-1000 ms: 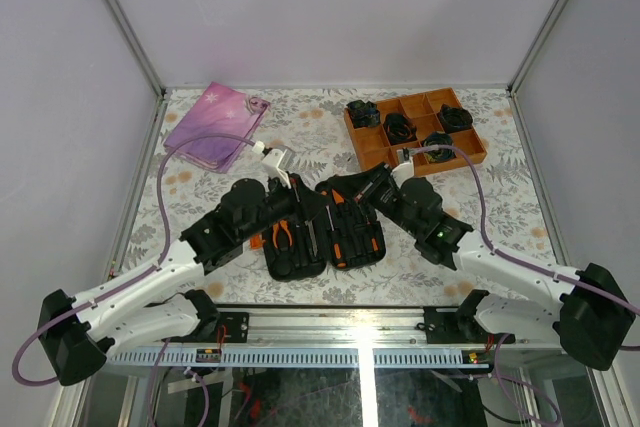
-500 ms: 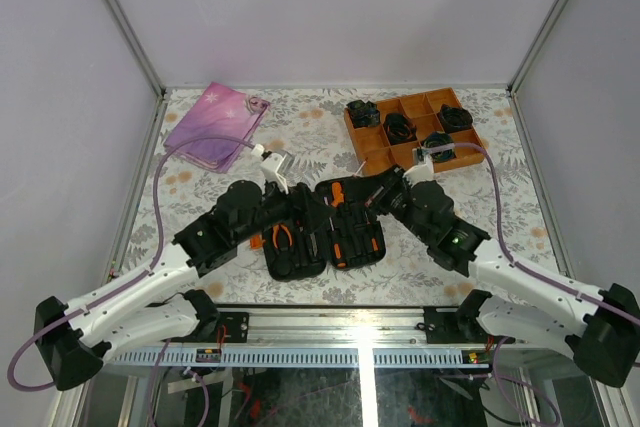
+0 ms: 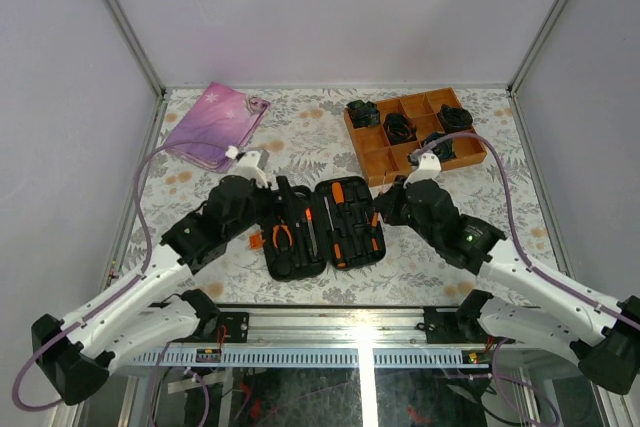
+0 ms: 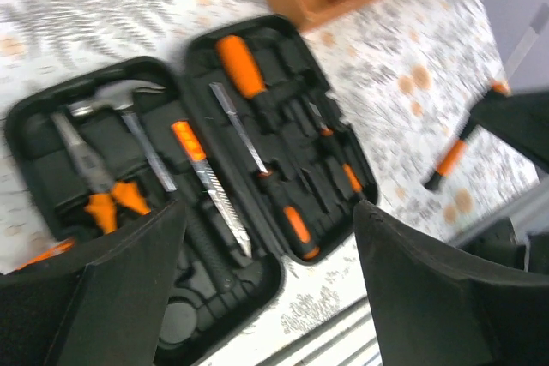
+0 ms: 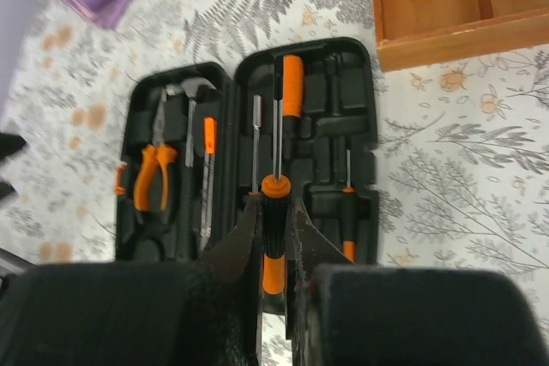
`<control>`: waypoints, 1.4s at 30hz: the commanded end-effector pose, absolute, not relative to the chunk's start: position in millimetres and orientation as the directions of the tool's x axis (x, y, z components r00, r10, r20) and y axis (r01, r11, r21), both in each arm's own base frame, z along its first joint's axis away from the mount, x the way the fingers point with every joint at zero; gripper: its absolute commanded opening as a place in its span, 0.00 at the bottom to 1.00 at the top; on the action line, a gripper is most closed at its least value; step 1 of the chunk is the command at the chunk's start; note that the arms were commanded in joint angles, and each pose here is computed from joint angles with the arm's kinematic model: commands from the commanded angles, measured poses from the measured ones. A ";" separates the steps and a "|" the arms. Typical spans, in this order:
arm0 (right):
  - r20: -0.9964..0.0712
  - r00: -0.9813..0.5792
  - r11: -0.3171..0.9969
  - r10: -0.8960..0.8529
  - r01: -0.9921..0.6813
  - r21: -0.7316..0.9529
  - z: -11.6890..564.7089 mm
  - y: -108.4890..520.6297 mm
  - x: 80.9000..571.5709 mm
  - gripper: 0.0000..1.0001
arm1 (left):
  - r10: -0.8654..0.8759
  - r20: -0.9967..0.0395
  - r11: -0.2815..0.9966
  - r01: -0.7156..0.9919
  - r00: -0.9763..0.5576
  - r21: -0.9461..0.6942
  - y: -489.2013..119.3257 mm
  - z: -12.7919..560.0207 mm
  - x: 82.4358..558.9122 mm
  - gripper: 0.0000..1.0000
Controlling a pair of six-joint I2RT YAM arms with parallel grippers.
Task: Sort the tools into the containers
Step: Pick up the screwdriver from the center of the board, then place the screwdriver in the storage box.
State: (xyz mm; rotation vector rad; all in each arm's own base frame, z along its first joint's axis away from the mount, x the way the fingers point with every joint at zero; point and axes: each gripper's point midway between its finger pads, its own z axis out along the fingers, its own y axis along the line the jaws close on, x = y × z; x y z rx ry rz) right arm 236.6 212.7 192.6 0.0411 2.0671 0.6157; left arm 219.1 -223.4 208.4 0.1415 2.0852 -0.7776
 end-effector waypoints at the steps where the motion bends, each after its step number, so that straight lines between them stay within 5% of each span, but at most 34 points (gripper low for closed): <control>1: -0.795 -0.601 0.911 0.088 -0.275 0.308 189.6 212.1 230.3 0.00 | -0.299 -0.713 0.823 0.207 -0.634 -0.529 -186.4 208.5 233.1 0.77; 17: -0.611 -0.779 0.877 -0.143 -0.386 0.287 134.4 254.1 219.2 0.00 | -0.461 -0.571 0.833 -0.111 -0.679 -0.542 -103.1 162.1 251.4 0.74; 42: -0.447 -0.877 0.894 -0.176 -0.333 0.301 99.9 257.2 226.5 0.00 | -0.452 -0.564 0.817 -0.066 -0.691 -0.573 -104.4 155.6 265.6 0.74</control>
